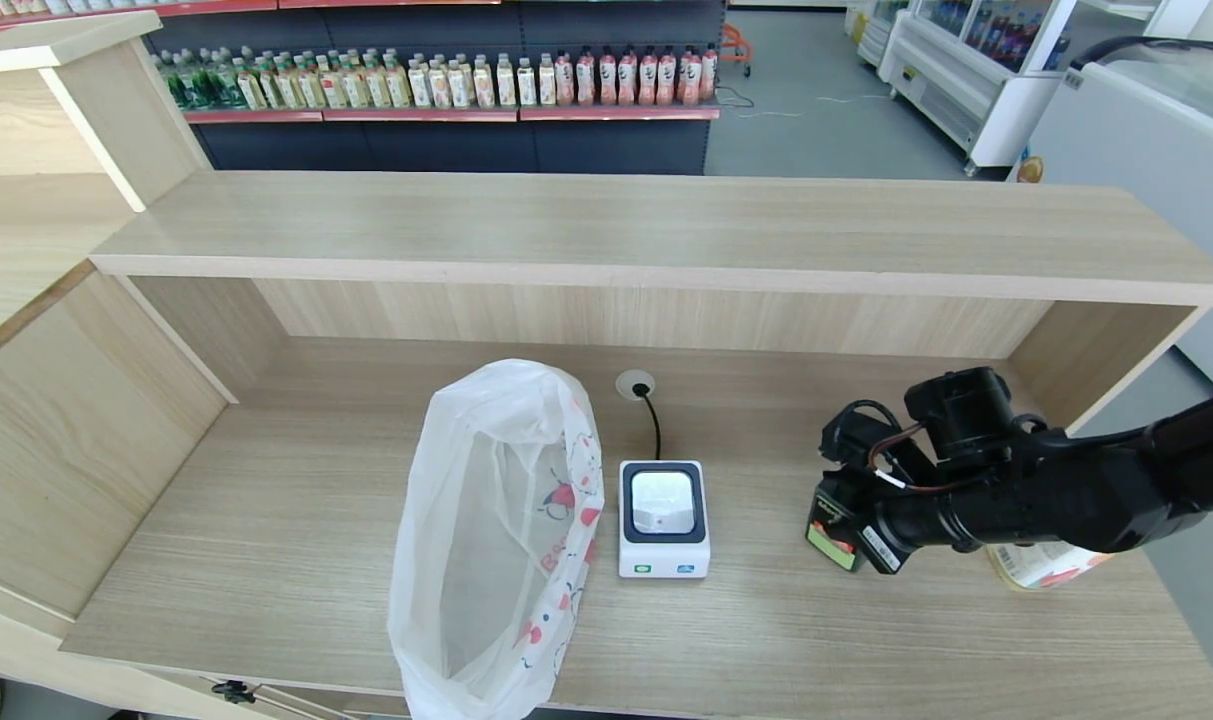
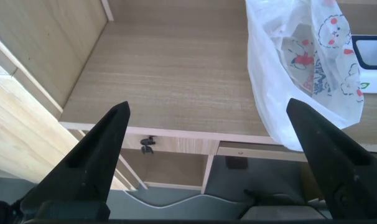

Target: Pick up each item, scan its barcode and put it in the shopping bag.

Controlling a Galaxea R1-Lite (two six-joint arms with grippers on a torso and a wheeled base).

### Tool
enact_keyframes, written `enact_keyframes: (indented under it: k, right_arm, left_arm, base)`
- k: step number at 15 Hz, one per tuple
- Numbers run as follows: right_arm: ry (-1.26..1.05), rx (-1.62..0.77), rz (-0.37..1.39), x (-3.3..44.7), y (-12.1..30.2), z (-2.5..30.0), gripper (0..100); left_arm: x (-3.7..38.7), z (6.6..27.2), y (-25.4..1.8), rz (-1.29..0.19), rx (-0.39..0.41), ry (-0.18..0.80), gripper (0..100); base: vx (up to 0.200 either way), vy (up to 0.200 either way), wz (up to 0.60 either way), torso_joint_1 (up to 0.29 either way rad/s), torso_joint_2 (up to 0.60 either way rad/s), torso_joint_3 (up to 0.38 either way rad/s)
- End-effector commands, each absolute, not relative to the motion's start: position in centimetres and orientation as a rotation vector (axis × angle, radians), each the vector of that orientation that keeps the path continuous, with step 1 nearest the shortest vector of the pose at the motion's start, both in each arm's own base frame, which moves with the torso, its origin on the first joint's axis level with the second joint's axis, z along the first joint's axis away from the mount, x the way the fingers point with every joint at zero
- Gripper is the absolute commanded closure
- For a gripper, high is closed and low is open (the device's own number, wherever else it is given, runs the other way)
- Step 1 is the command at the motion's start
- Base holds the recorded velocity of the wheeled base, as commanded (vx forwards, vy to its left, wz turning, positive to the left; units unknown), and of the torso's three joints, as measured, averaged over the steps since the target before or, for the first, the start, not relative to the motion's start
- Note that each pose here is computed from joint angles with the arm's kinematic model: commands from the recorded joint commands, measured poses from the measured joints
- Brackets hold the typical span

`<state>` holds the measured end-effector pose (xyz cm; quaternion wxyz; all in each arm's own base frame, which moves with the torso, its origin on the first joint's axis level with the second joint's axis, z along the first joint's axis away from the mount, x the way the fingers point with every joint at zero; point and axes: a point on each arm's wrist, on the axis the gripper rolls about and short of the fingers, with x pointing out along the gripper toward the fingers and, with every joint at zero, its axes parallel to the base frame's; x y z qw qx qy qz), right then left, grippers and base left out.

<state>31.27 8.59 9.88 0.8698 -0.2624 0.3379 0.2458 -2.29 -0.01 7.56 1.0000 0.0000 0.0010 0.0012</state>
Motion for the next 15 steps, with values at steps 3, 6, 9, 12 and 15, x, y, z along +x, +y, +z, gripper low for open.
enact_keyframes:
  k: [3,6,9,12,15]
  right_arm:
    - [0.653,-0.551,0.495,29.7,8.0,12.0,100]
    - [0.648,-0.546,0.47,27.8,6.8,12.7,100]
    - [0.542,-0.586,0.426,21.0,4.5,15.4,100]
    - [0.425,-0.855,0.412,15.6,2.2,14.6,100]
    - [0.229,-1.072,0.555,13.2,2.2,15.1,100]
  left_arm:
    - [-2.3,7.6,0.0,0.003,0.0,0.002,0]
    - [-2.3,7.6,0.0,0.003,0.0,0.002,0]
    - [-2.3,7.6,0.0,0.003,0.0,0.002,0]
    - [-2.3,7.6,0.0,0.002,0.0,0.002,0]
    - [-2.3,7.6,0.0,0.003,-0.002,0.002,0]
  base:
    - [0.0,0.0,0.0,0.0,0.0,0.0]
    - [0.0,0.0,0.0,0.0,0.0,0.0]
    - [0.0,0.0,0.0,0.0,0.0,0.0]
    - [0.0,0.0,0.0,0.0,0.0,0.0]
    - [0.0,0.0,0.0,0.0,0.0,0.0]
